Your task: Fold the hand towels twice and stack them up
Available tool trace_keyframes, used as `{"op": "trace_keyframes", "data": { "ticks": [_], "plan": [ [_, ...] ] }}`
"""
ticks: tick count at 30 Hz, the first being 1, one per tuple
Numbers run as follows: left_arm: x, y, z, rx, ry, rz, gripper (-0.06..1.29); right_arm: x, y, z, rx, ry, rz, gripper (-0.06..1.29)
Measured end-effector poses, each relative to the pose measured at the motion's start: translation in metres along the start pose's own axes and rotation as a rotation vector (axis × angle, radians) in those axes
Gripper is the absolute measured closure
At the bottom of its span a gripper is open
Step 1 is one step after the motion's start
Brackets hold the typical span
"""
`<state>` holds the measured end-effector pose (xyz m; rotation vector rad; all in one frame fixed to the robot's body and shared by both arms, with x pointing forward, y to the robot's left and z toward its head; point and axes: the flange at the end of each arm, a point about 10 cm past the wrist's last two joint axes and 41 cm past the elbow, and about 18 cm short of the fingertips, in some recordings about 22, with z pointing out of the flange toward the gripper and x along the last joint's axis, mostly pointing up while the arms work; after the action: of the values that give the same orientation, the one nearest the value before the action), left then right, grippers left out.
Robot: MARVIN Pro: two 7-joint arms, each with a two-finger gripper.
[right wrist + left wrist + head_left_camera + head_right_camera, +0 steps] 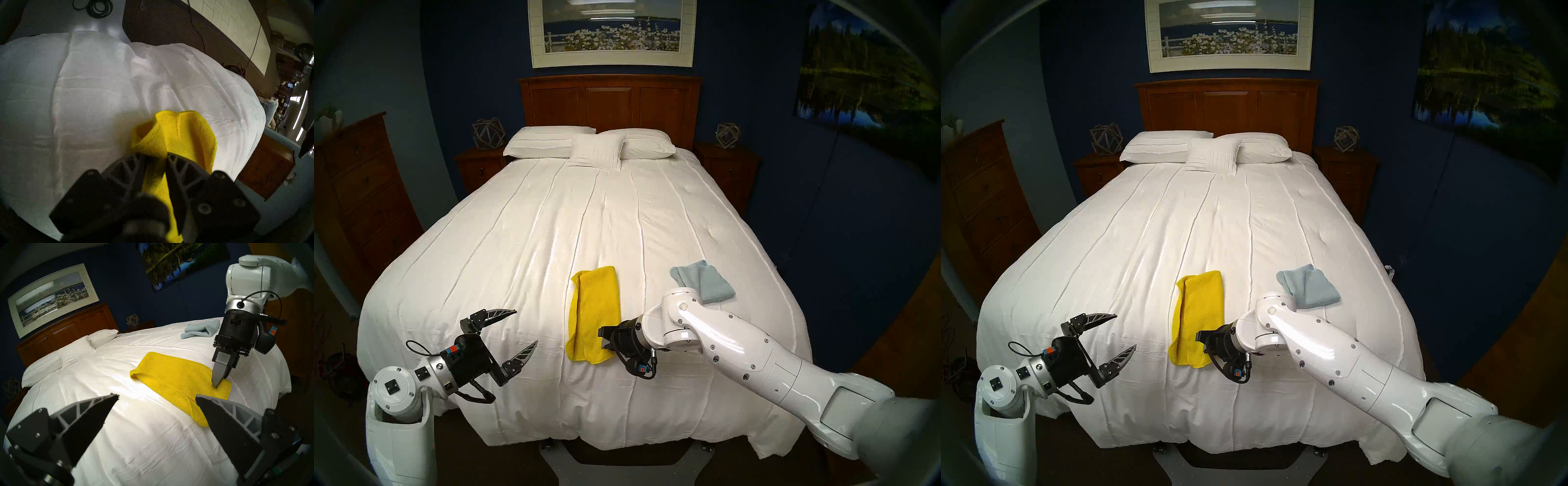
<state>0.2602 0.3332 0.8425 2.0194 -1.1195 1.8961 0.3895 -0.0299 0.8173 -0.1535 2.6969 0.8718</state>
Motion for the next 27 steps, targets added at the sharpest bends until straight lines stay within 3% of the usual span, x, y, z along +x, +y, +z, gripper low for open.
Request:
{"op": "trace_keyframes", "data": {
  "ticks": [1,4,12,13,19,27],
  "plan": [
    [0.0,0.0,0.0,0.0,0.0,0.0,-0.04,0.0,0.0,-0.001,-0.002,0.004,-0.001,0.47],
    [0.0,0.0,0.0,0.0,0.0,0.0,-0.04,0.002,-0.001,-0.006,-0.005,0.021,-0.006,0.84],
    [0.0,0.0,0.0,0.0,0.0,0.0,-0.04,0.01,-0.007,-0.03,-0.036,0.071,0.003,1.08],
    [0.0,0.0,0.0,0.0,0.0,0.0,-0.04,0.011,-0.008,-0.035,-0.052,0.078,0.016,1.22],
    [0.0,0.0,0.0,0.0,0.0,0.001,-0.04,0.002,-0.011,-0.039,-0.11,0.075,0.095,1.25],
    [0.0,0.0,0.0,0.001,0.0,0.001,-0.04,-0.025,-0.005,-0.024,-0.138,0.031,0.174,1.25]
  ]
}}
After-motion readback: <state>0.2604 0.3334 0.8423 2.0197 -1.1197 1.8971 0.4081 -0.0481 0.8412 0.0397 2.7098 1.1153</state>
